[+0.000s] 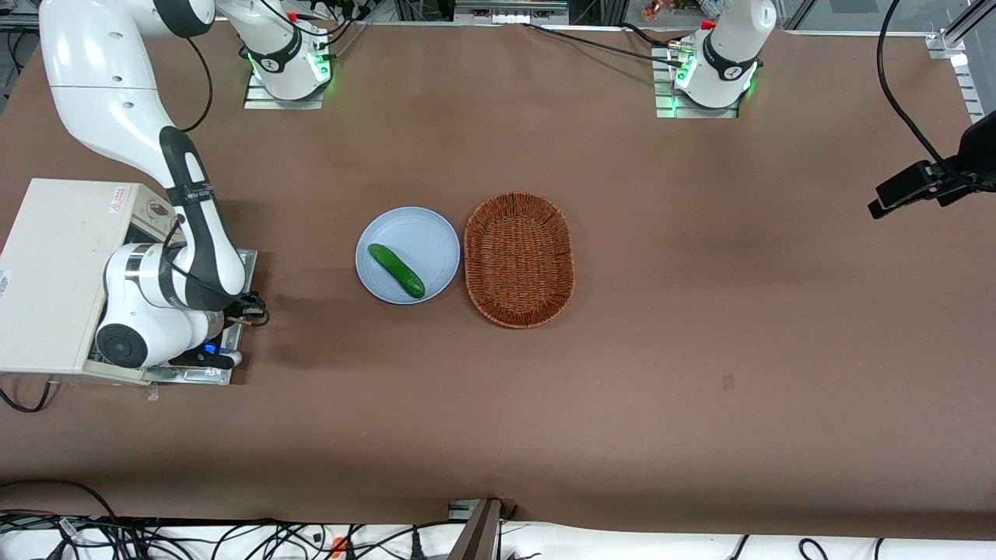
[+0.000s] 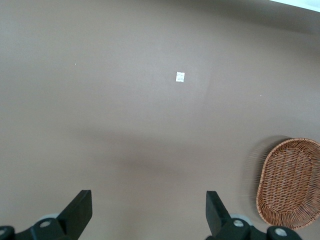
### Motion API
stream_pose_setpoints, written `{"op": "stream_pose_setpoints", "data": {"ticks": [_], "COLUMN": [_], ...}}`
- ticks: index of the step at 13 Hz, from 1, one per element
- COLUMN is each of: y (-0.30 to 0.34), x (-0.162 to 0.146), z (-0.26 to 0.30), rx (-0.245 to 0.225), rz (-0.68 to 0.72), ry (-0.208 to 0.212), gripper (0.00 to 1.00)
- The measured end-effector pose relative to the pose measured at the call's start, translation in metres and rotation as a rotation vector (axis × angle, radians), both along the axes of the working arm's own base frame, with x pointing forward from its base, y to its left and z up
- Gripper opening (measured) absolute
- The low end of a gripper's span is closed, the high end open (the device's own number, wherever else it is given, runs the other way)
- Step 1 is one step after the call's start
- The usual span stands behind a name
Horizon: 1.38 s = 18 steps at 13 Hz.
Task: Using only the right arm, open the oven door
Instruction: 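Pull the handle outward and down, swinging the glass door open, then release the handle and lift the right gripper away from the door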
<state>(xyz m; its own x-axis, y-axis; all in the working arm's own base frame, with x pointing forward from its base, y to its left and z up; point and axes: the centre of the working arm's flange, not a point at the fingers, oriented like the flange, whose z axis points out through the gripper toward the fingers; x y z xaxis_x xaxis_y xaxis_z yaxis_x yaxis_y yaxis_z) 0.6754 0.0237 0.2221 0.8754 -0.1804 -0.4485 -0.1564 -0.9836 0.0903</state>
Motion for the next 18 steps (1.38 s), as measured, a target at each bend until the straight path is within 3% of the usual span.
{"op": "stream_pose_setpoints", "data": {"ticks": [2, 4, 6, 9, 15, 18], "y": [0.006, 0.007, 0.006, 0.005, 0.003, -0.007], "x": [0.008, 0.013, 0.015, 0.011, -0.017, -0.037], "z": [0.036, 0.073, 0.106, 0.147, 0.246, 0.295], "rx": [0.005, 0.025, 0.05, 0.074, 0.099, 0.114], "rz": [0.013, 0.051, 0.103, 0.156, 0.206, 0.244], "ry": [-0.016, -0.062, -0.107, -0.151, -0.191, -0.214], "gripper": [0.01, 0.01, 0.07, 0.32, 0.99, 1.0]}}
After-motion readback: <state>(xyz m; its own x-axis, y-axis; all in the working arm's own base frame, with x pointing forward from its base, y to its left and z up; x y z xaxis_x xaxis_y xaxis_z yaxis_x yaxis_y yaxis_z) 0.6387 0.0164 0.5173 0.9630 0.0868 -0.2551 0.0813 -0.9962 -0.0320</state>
